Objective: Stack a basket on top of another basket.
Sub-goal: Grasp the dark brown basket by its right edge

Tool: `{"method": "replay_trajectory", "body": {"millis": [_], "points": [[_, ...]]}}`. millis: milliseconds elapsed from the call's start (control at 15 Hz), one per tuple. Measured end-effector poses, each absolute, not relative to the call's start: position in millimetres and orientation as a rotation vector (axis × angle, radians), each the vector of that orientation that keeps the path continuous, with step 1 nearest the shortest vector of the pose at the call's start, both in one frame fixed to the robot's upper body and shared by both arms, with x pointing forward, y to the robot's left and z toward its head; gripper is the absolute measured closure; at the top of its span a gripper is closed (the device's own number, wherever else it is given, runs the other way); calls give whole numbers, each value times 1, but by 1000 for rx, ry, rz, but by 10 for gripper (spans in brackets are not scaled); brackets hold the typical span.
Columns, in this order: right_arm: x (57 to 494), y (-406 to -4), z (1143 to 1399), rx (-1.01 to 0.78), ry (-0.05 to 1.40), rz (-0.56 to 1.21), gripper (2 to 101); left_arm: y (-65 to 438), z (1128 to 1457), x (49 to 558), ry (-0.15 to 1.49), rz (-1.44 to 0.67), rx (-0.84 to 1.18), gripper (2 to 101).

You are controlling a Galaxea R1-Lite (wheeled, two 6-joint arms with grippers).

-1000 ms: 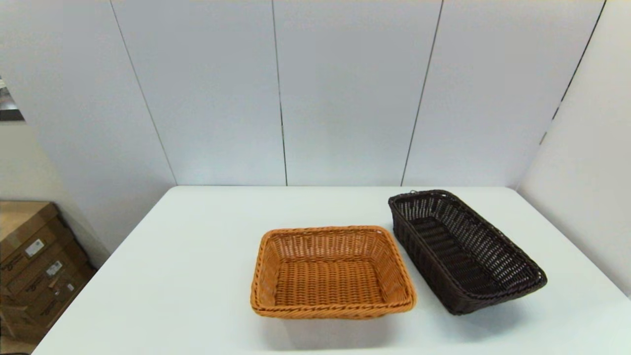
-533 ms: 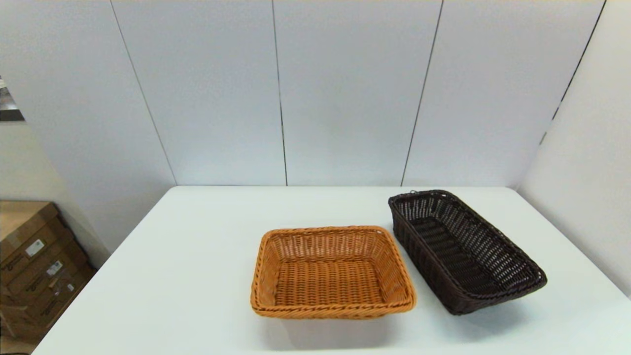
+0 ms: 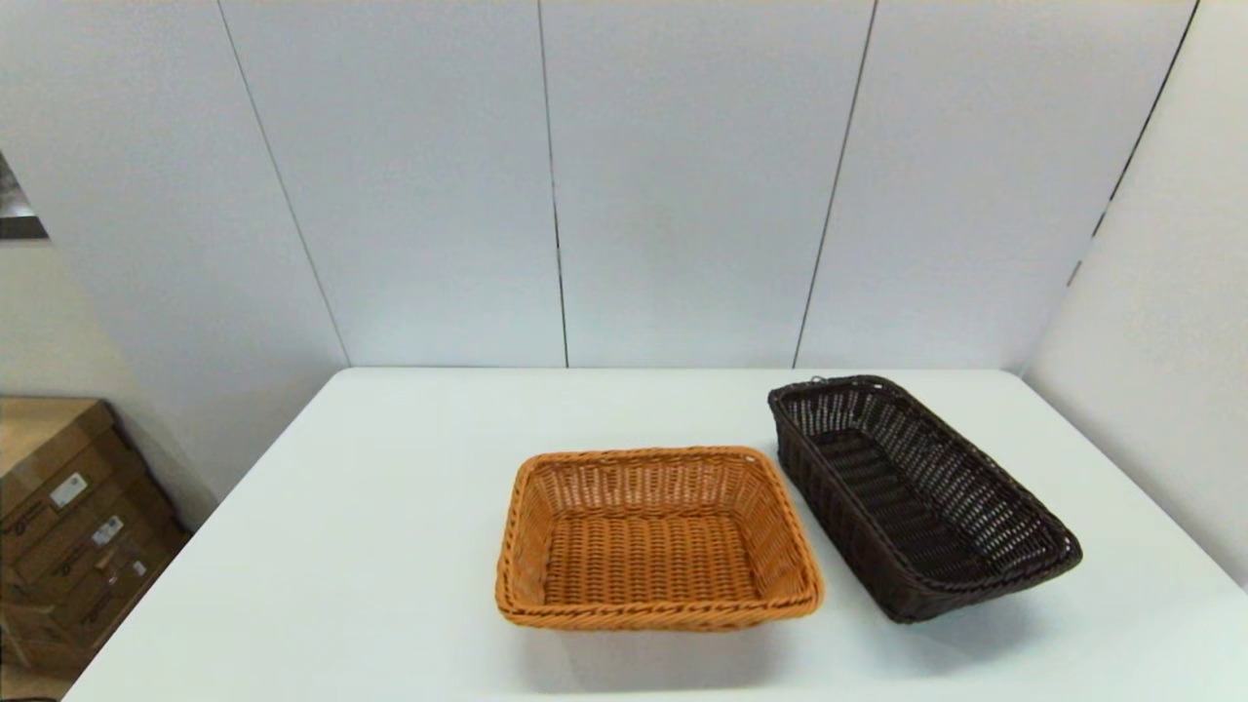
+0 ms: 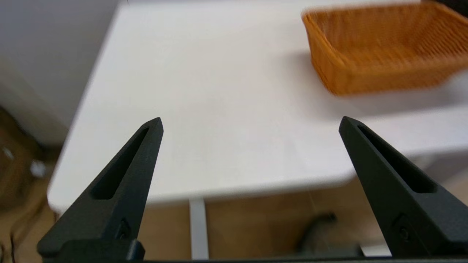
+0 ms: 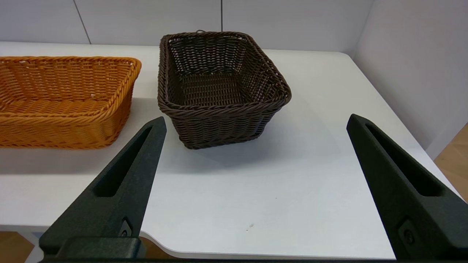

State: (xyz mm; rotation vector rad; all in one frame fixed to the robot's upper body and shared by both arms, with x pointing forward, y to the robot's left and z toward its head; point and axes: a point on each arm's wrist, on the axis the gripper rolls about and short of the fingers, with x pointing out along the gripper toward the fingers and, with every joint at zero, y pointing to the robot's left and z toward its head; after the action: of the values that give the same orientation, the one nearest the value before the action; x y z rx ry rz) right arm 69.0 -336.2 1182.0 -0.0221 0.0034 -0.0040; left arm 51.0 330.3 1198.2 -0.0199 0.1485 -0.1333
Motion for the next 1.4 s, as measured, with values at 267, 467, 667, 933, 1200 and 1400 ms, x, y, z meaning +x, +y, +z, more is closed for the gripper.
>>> {"method": "replay_trajectory", "body": {"millis": [267,467,667,933,1200,1400], "points": [[69,-336,1182,-23,3,-5,43,332,1192,62,40,-40,8,54],[69,-336,1182,-20,3,-6,43,333,1185,66,39,-11,37,54],[69,-336,1182,-14,2,-7,43,333,1184,66,42,-9,-7,54],[69,-336,1182,-10,2,-7,43,334,1183,67,44,16,-60,54],[69,-336,1182,-13,2,-5,43,334,1183,67,42,33,-78,54],[69,-336,1182,-13,2,-6,43,334,1183,67,42,33,-79,54]]}}
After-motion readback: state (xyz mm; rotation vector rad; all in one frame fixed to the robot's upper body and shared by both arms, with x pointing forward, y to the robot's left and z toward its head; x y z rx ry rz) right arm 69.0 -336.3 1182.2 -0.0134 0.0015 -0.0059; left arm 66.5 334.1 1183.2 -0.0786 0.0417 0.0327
